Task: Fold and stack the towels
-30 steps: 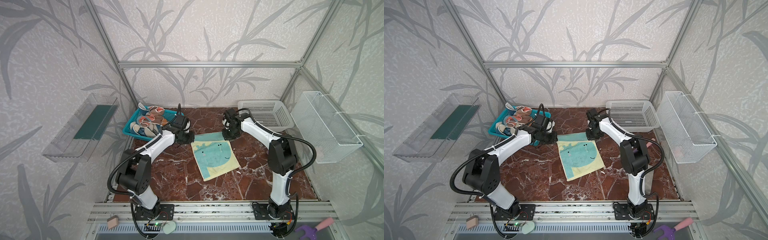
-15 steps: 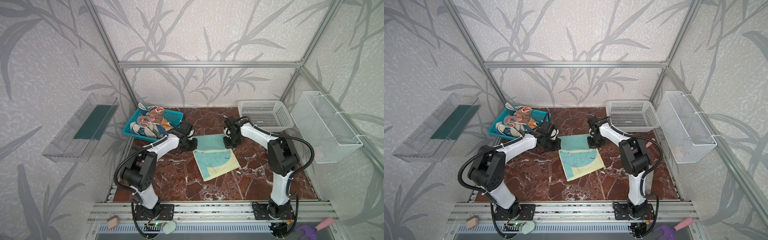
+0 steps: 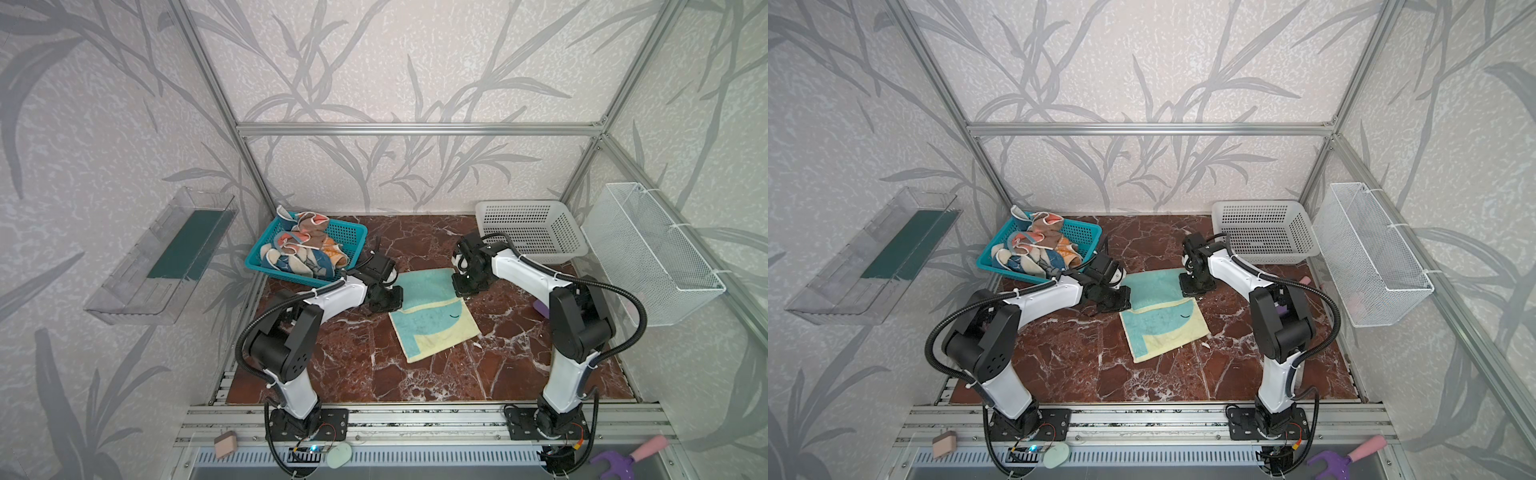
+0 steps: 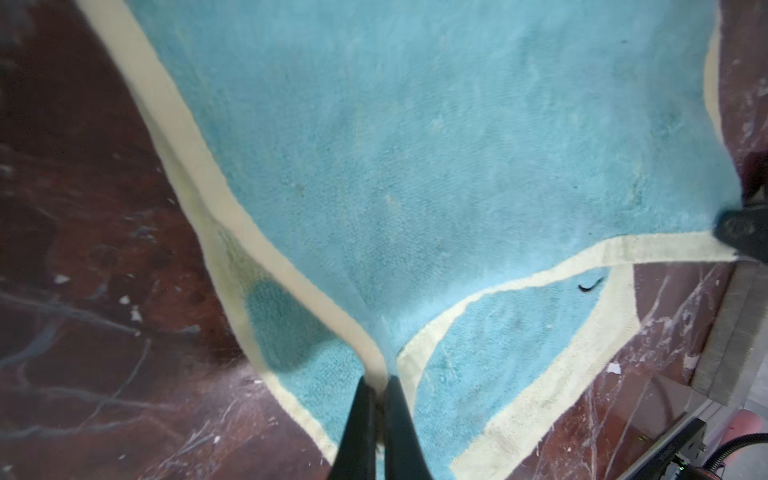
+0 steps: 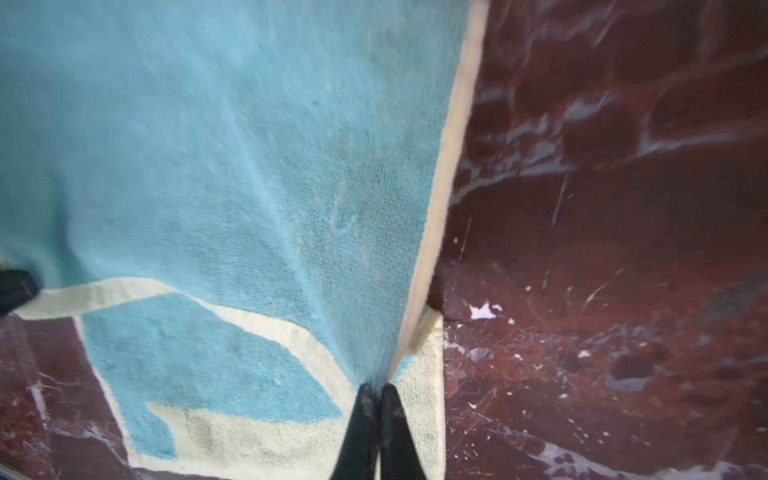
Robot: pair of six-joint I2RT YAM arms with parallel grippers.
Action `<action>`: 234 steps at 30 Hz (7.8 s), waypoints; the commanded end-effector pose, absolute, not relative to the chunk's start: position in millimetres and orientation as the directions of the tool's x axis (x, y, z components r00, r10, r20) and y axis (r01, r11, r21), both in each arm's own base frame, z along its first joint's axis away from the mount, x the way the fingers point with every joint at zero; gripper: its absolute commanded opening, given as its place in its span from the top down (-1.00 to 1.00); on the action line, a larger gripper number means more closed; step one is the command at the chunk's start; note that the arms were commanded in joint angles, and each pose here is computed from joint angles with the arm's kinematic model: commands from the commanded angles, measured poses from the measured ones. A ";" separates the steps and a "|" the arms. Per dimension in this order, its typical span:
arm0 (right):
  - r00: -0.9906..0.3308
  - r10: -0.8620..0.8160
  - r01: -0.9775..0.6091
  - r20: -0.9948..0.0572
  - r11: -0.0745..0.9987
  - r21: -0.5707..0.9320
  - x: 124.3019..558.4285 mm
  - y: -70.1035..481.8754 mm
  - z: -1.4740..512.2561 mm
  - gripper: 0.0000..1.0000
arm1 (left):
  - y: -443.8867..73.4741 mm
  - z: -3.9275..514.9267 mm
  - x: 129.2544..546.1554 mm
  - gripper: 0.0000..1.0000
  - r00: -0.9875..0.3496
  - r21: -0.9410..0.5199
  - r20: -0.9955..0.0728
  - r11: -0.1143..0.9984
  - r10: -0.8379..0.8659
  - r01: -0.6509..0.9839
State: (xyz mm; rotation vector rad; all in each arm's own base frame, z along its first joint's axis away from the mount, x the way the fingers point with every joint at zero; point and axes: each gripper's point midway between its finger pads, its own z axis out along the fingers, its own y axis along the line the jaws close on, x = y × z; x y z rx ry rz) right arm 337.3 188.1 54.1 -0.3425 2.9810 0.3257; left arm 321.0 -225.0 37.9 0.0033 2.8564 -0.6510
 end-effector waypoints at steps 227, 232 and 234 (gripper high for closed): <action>-0.998 0.002 -0.024 -0.066 0.923 0.383 380.9 177.9 21.8 1.00 | -211.3 27.1 390.4 0.73 -0.982 -0.443 -0.132 0.894 -0.138 -0.066; -0.994 -0.009 -0.054 -0.111 0.909 0.414 388.2 181.5 33.3 1.00 | -209.1 39.5 395.1 1.00 -0.972 -0.462 -0.193 0.887 -0.134 -0.030; -0.991 -0.002 -0.060 -0.135 0.902 0.427 392.5 181.0 42.1 1.00 | -209.0 48.7 398.5 1.00 -0.967 -0.485 -0.213 0.874 -0.141 -0.020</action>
